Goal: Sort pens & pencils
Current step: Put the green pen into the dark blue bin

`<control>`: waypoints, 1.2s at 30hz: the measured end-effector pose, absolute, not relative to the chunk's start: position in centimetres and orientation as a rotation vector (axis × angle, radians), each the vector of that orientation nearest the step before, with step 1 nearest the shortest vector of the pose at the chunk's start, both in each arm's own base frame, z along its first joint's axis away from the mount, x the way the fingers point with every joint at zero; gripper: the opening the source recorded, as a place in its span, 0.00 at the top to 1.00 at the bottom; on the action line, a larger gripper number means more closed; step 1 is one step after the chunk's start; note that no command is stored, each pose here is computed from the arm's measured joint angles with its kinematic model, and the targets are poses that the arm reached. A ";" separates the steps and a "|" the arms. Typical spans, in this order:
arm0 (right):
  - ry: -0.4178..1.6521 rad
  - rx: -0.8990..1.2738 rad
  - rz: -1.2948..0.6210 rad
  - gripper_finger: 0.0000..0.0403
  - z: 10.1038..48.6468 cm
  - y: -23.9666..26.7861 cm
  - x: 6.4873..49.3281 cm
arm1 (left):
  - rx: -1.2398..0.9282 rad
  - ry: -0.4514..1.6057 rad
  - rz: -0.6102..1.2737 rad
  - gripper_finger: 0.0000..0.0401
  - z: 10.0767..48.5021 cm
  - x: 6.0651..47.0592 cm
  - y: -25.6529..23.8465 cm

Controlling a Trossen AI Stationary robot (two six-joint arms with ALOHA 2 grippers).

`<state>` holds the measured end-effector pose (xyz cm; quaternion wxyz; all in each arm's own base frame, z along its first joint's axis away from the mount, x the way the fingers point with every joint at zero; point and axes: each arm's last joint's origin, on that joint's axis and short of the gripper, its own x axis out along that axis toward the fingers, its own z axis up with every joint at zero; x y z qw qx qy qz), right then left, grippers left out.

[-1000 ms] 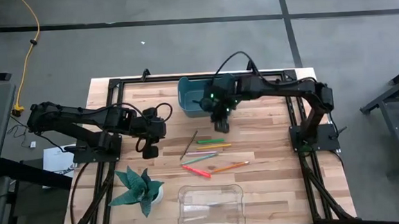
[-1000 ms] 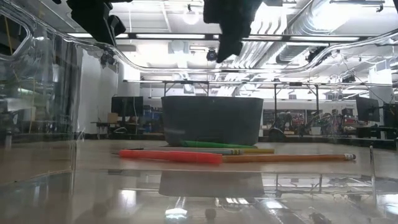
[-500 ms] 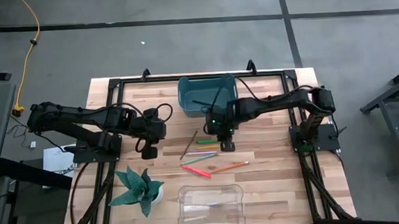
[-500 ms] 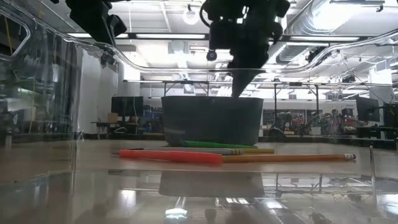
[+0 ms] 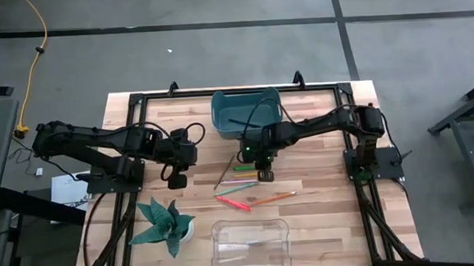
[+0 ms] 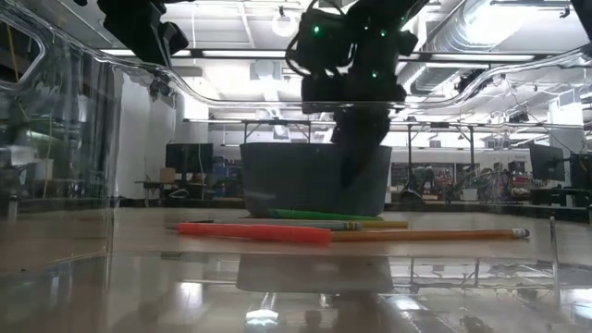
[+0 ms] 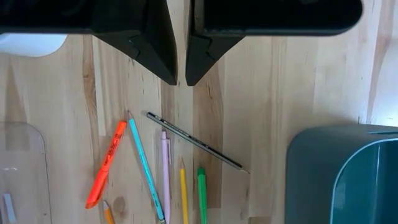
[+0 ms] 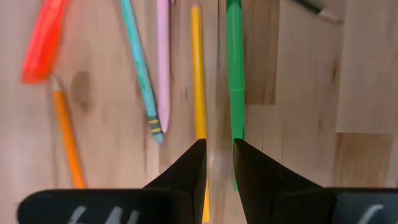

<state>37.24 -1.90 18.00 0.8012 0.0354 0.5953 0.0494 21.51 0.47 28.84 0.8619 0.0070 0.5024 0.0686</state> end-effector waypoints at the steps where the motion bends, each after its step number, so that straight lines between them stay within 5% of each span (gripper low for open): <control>1: 1.284 0.070 0.105 0.82 17.7 -1.9 37.3 | 0.015 1.054 0.144 0.94 28.8 21.5 0.5; 36: 1.259 0.111 0.138 0.80 16.8 -2.7 37.9 | 0.007 1.053 0.148 0.94 28.8 21.5 0.5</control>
